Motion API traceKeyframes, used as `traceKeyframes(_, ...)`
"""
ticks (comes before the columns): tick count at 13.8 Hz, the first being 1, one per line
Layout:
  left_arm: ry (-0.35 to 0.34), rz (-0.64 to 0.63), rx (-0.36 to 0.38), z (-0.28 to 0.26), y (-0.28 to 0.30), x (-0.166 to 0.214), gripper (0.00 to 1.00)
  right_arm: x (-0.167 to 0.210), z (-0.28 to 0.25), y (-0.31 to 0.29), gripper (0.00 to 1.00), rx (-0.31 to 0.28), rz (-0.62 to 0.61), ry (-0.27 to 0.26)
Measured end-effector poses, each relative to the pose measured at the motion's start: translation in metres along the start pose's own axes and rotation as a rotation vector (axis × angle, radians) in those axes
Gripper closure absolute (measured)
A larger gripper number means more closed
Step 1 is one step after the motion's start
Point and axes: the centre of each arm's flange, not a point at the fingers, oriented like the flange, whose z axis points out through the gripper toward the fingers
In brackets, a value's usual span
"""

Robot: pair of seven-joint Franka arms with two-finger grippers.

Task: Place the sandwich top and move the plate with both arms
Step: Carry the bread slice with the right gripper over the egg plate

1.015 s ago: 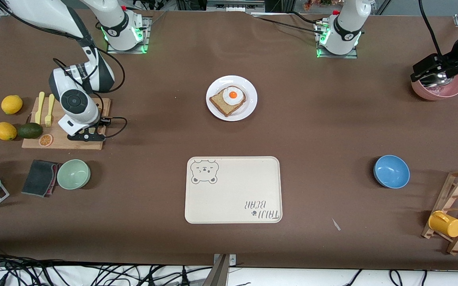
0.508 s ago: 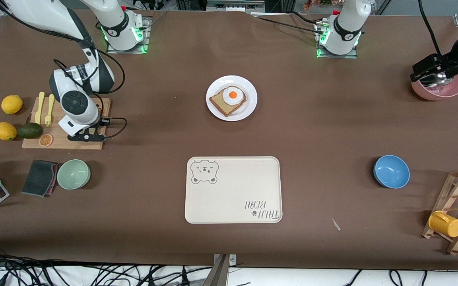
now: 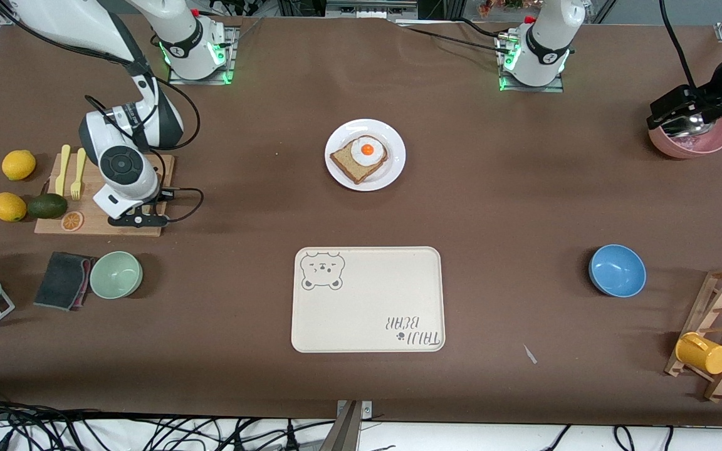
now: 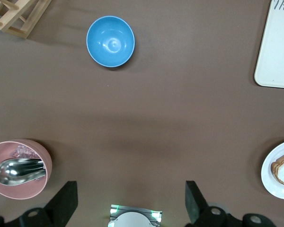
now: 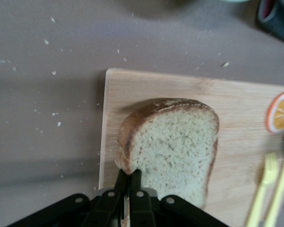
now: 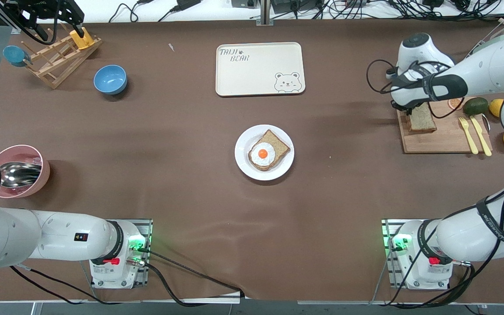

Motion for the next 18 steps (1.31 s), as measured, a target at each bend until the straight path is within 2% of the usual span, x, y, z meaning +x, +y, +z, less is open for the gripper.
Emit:
traceKeyframes(2, 0.000, 0.000, 0.000, 0.000, 0.000, 0.000, 0.00, 0.012, -0.042, -0.009, 0.94, -0.054, -0.006, -0.050)
traceKeyframes(4, 0.000, 0.000, 0.000, 0.000, 0.000, 0.000, 0.00, 0.016, -0.096, -0.037, 0.94, -0.066, 0.012, -0.086)
traceKeyframes(9, 0.000, -0.001, 0.000, 0.000, -0.001, 0.000, 0.00, -0.007, -0.180, -0.138, 0.94, 0.046, 0.079, -0.108)
traceKeyframes(12, -0.001, -0.001, 0.000, 0.000, -0.001, 0.000, 0.00, -0.027, -0.221, -0.222, 0.94, 0.129, 0.168, -0.157)
traceKeyframes(16, -0.001, -0.001, 0.000, 0.000, 0.000, 0.000, 0.00, -0.061, -0.253, -0.337, 0.94, 0.178, 0.250, -0.171)
traceKeyframes(18, -0.001, -0.001, 0.000, 0.001, 0.000, 0.000, 0.00, -0.086, -0.261, -0.391, 0.94, 0.183, 0.230, -0.142)
